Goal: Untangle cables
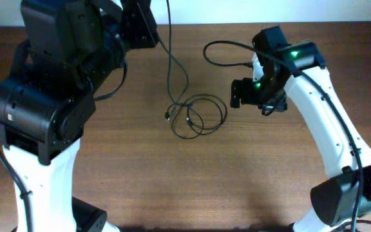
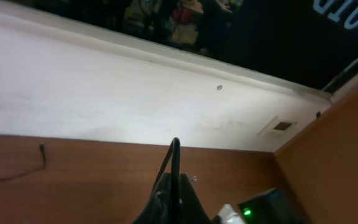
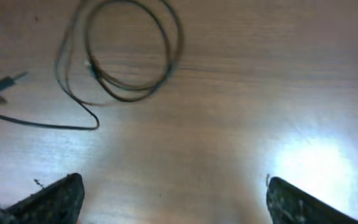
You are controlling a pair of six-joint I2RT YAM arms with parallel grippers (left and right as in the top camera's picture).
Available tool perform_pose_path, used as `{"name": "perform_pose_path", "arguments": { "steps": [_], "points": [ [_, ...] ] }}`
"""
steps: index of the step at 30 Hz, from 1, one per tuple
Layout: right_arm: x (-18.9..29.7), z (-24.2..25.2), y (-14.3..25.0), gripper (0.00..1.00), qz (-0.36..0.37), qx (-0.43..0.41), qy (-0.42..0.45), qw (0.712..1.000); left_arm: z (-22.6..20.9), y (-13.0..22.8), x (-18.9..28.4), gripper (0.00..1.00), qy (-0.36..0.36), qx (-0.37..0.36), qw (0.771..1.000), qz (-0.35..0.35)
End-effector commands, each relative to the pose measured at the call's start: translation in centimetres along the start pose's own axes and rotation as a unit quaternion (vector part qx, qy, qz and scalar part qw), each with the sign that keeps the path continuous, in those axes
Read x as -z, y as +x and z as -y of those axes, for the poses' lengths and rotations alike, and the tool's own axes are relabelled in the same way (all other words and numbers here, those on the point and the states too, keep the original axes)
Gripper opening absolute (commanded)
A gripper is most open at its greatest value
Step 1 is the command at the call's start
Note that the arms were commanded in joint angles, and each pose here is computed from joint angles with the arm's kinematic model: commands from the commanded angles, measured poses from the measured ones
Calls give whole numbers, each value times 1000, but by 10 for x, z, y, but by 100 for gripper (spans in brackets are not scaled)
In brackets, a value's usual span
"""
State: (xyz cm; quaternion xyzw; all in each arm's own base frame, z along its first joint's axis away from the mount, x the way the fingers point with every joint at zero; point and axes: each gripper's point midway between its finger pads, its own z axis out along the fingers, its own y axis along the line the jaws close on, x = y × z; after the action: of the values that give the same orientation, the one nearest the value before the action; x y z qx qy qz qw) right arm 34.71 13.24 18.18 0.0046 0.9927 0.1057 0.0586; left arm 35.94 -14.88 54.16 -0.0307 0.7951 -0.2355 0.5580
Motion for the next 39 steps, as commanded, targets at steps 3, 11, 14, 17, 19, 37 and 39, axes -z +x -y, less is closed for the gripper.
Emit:
{"name": "perform_pose_path", "arguments": {
  "steps": [3, 11, 14, 17, 19, 37, 39],
  "points": [
    [-34, -49, 0, 93, 27, 147, -69, 986, -31, -19, 6, 0, -39, 85, 995, 31],
    [-78, -114, -2, 93, 93, 234, -197, 947, -56, -26, 9, 0, -32, 136, 990, 21],
    [-77, -130, 2, 92, 100, 262, -241, 929, -58, -24, 10, 0, -32, 138, 990, 17],
    [-67, -152, 17, 84, 105, 341, -298, 885, -57, -25, 10, 0, -31, 138, 990, 17],
    [-65, -158, 18, 84, 111, 352, -304, 878, -55, -24, 11, 0, -25, 138, 990, 15],
    [-95, -155, 10, 42, 130, 333, -222, 907, -51, -24, 13, 0, -13, 161, 987, 11],
    [-101, -157, 13, 42, 123, 335, -222, 907, -50, -24, 13, 0, -13, 161, 987, 11]
  ]
}}
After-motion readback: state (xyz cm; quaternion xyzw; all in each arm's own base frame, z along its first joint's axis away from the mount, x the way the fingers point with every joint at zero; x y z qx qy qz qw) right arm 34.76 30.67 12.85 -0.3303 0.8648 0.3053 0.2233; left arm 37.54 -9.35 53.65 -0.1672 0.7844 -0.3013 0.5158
